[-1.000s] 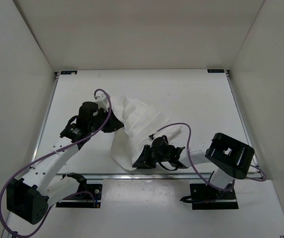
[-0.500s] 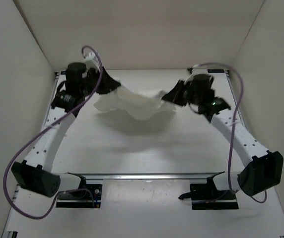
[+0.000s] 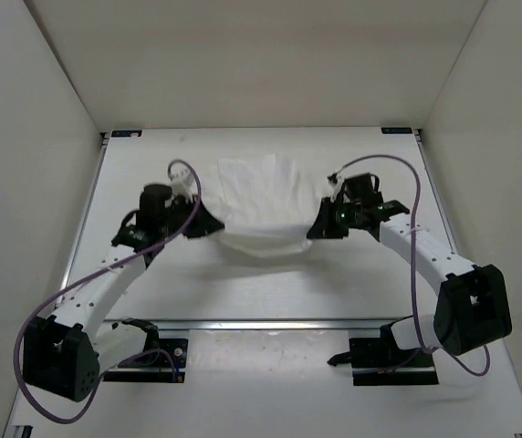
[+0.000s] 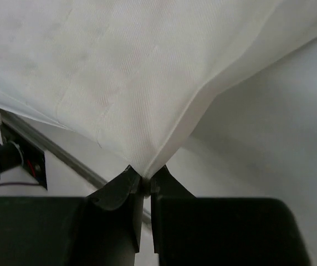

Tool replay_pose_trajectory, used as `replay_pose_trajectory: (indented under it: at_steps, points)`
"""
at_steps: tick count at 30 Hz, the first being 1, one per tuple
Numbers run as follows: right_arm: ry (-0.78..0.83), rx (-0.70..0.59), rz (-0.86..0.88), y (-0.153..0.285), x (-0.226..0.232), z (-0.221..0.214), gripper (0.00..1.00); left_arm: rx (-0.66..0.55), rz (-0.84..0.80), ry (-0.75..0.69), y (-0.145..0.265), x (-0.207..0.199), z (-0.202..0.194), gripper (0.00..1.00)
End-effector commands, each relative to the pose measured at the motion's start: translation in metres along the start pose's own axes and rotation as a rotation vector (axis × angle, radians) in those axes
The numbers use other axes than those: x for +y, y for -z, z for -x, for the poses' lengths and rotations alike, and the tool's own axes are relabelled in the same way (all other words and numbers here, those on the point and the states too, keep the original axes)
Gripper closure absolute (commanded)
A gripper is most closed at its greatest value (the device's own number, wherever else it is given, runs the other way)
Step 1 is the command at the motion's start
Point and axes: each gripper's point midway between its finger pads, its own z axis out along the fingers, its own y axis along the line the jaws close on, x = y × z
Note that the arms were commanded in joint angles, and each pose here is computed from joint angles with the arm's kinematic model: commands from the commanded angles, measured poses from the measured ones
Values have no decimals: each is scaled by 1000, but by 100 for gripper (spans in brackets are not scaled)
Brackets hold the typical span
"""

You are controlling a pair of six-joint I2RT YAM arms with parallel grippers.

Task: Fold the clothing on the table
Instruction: Flatten the skirt out

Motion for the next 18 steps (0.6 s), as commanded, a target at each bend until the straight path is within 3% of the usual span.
replay_pose_trajectory:
  at_steps: [1, 3, 5, 8, 13, 15, 18]
  points:
    - [-61, 60, -75, 3, -26, -45, 100, -5, 16, 29, 7, 20, -47, 100]
    - [-60, 74, -79, 11, -22, -59, 100, 28, -18, 53, 20, 15, -79, 100]
    - [-21, 60, -15, 27, 1, -66, 100, 9, -48, 55, 36, 2, -79, 100]
    - [19, -32, 81, 63, 39, -49, 100, -95, -96, 20, 71, -32, -43, 100]
    - [65, -157, 196, 121, 77, -22, 100, -159, -142, -23, 110, -72, 2, 100]
    - [82, -199, 234, 138, 89, -11, 100, -191, -177, -33, 116, -88, 17, 100]
    - [78, -183, 242, 130, 84, 1, 100, -187, -165, -35, 102, -84, 28, 100]
